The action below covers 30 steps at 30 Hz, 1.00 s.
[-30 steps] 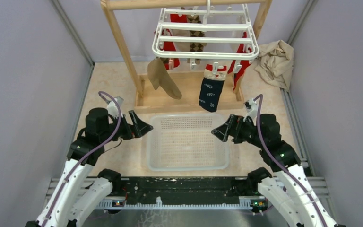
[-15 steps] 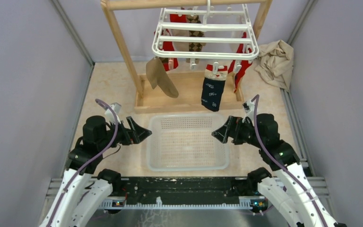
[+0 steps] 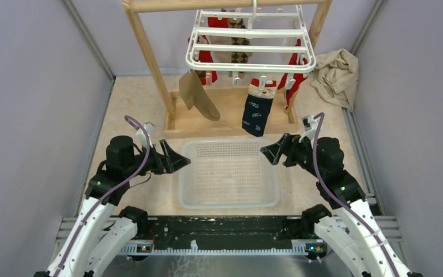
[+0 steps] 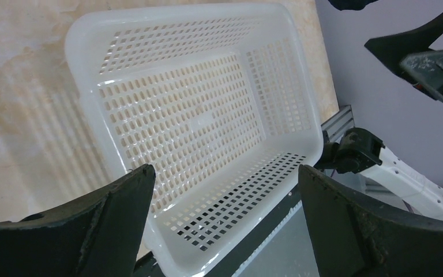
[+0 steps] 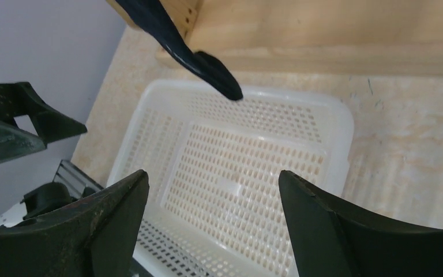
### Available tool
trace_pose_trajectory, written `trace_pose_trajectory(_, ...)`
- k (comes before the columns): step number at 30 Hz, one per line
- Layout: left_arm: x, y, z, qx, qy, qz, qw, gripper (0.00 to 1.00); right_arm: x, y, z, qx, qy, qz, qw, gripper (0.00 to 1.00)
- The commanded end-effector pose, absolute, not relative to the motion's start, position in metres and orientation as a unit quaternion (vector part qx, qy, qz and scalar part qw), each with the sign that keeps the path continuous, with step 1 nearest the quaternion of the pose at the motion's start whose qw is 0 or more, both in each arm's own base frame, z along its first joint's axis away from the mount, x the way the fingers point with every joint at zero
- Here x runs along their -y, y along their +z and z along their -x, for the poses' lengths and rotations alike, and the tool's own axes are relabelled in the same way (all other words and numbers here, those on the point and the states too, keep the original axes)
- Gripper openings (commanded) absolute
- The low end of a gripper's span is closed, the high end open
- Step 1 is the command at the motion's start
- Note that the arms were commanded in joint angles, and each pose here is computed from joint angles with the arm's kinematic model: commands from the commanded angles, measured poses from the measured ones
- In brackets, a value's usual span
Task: Remove the socks clipped to the hanger
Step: Remove the sock from the hanger.
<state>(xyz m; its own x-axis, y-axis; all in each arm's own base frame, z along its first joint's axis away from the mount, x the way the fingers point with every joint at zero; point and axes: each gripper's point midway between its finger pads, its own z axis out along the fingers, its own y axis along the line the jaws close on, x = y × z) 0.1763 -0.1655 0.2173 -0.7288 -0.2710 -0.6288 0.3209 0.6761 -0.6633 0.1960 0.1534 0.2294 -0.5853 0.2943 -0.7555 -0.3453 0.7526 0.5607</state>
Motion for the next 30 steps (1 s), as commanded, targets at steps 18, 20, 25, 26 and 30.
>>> trace_pose_trajectory(18,0.231,0.211,-0.199,-0.806,-0.475,-0.061,0.347,0.99,-0.157,0.363,-0.276,-0.658,0.337,0.035,0.672,0.9)
trace_pose_trajectory(20,0.243,0.206,-0.197,-0.809,-0.472,-0.073,0.343,0.99,-0.158,0.365,-0.279,-0.657,0.333,0.039,0.675,0.9)
trace_pose_trajectory(25,0.26,0.198,-0.198,-0.812,-0.463,-0.083,0.346,0.99,-0.164,0.369,-0.282,-0.651,0.336,0.059,0.678,0.91)
trace_pose_trajectory(26,0.263,0.2,-0.197,-0.806,-0.47,-0.086,0.351,0.99,-0.167,0.369,-0.284,-0.65,0.339,0.064,0.677,0.91)
trace_pose_trajectory(30,0.273,0.211,-0.194,-0.776,-0.497,-0.091,0.377,0.99,-0.179,0.356,-0.288,-0.65,0.363,0.073,0.663,0.88)
